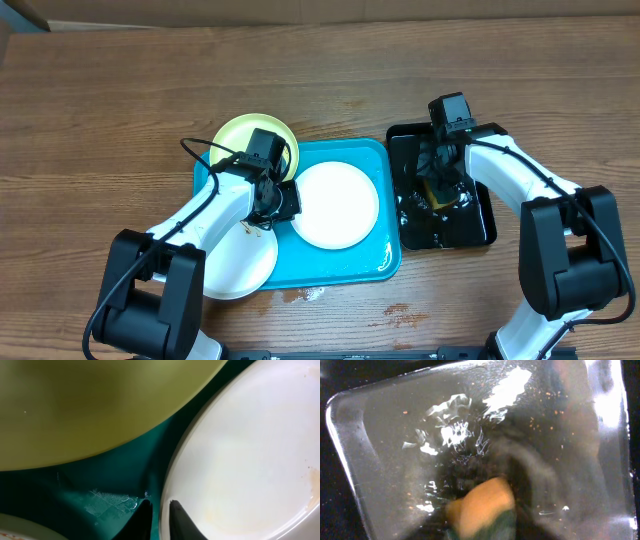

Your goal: Clean dirty plates on tray and stack at the side

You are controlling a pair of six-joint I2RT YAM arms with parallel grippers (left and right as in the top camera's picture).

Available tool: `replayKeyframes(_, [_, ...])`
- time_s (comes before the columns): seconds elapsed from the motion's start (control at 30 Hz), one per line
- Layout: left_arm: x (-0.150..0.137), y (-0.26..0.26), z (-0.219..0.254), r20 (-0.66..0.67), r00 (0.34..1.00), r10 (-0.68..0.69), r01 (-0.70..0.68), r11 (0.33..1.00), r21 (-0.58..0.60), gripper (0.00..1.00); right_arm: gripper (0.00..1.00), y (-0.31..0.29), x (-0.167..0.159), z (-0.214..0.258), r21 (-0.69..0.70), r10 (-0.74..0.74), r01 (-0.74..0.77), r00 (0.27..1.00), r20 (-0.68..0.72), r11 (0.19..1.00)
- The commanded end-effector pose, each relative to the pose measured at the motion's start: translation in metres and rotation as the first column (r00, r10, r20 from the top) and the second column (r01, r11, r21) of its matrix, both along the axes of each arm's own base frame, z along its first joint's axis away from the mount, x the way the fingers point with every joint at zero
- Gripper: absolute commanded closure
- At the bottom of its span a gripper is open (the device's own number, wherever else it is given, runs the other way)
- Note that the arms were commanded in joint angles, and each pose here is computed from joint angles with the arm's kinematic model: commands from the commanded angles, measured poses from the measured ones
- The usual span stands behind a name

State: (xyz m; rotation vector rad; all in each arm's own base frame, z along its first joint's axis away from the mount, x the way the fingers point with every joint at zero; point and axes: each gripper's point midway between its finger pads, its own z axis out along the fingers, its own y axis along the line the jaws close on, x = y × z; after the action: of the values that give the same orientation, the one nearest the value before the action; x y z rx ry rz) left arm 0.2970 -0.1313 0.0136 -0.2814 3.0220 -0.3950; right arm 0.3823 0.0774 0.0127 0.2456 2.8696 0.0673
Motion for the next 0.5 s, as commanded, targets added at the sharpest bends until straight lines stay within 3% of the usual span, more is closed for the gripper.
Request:
replayKeyframes(0.0, [0.0045, -0.0008, 0.0034, 0.023, 0.999, -0.038, 0.038, 0.999, 0.007, 0.76, 0.19, -0.0025, 0.0064, 0.0055, -0.003, -0.005, 0.005, 1.0, 0.022, 1.0])
replayKeyframes(0.17, [0.0019, 0.0001, 0.0026, 0.013, 0.999, -0.04, 0.04, 0.999, 0.01, 0.67, 0.17, -0.0032, 0.0033, 0.0046, -0.006, -0.005, 0.005, 1.0, 0.009, 1.0])
replayKeyframes(0.4, [0.0007, 0.0006, -0.0007, 0.003, 0.999, -0.04, 0.04, 0.999, 0.013, 0.73, 0.0, -0.0038, 0.0004, 0.0038, -0.008, -0.004, 0.004, 1.0, -0.003, 1.0])
replayKeyframes(0.47, [0.0008, 0.0005, -0.0006, 0.003, 0.999, -0.04, 0.04, 0.999, 0.013, 0.75, 0.0, -0.004, -0.0006, 0.0036, -0.009, -0.005, 0.004, 1.0, -0.007, 1.0])
